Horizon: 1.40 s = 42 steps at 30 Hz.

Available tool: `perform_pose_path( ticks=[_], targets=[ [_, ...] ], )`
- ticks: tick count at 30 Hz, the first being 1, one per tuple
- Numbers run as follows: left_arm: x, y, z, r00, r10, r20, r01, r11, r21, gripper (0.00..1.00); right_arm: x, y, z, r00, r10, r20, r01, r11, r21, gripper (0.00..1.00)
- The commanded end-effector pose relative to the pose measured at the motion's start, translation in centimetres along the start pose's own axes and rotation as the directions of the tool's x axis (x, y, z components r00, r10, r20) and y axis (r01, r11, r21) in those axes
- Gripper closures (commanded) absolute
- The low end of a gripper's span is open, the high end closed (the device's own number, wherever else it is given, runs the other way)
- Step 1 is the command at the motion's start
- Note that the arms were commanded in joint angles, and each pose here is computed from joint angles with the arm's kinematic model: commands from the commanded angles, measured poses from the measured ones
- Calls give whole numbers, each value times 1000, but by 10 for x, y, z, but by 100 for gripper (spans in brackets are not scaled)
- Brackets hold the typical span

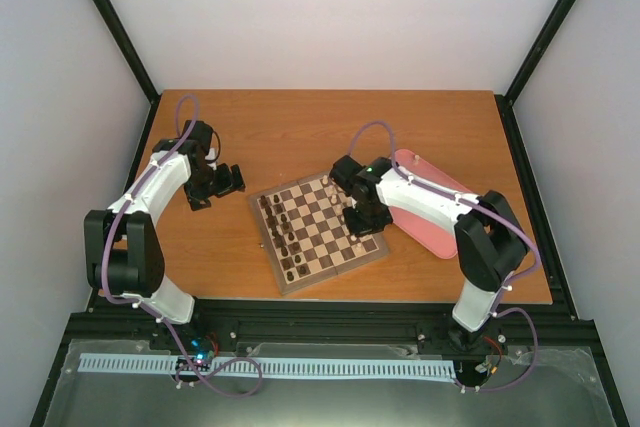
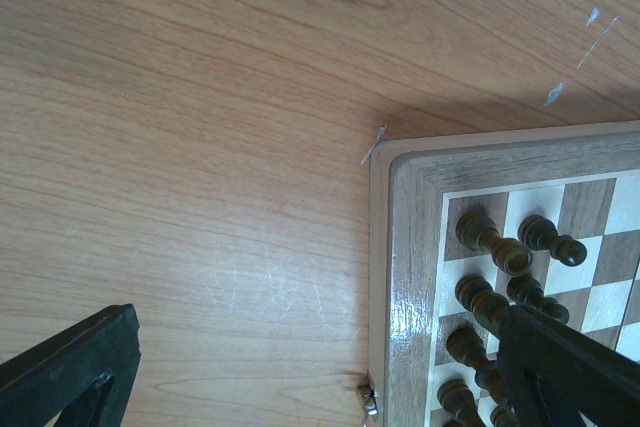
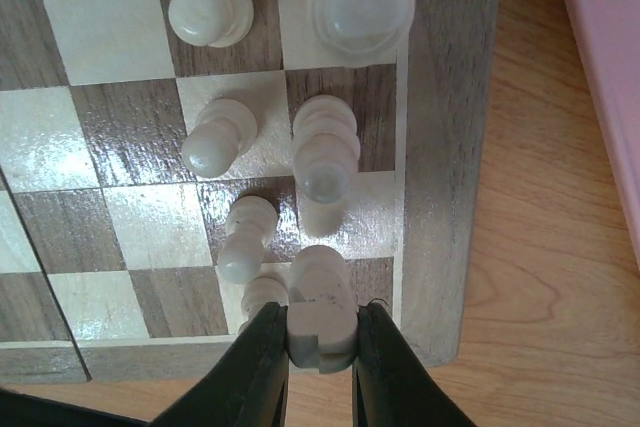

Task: Set up the chess pieces on the board
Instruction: Place the chess piece on the chessboard.

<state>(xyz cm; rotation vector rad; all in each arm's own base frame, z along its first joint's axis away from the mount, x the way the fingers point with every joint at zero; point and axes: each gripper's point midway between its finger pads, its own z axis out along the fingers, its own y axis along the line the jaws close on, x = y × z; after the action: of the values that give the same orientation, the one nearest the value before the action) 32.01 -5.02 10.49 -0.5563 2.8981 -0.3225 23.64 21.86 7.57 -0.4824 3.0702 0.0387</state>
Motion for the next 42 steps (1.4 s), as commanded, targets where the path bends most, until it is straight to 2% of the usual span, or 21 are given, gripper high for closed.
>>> perform_pose_path(
  ticks=[1, 10, 36, 42],
  targets=[
    [-2, -4, -11, 999, 28, 36, -28, 1000, 13, 0, 2, -3, 6, 1000, 15, -9, -15, 999, 45, 92],
    [-2, -4, -10, 999, 28, 34, -29, 999, 14, 0, -3, -9, 9, 999, 35, 4, -35, 995, 92, 91],
    [-2, -4, -8, 999, 27, 29, -28, 1000, 13, 0, -13, -4, 17, 1000, 19, 8, -20, 996, 86, 90],
    [-2, -4, -8, 999, 29, 27, -29, 999, 15, 0, -13, -4, 20, 1000, 14, 0, -14, 996, 86, 87]
  ],
)
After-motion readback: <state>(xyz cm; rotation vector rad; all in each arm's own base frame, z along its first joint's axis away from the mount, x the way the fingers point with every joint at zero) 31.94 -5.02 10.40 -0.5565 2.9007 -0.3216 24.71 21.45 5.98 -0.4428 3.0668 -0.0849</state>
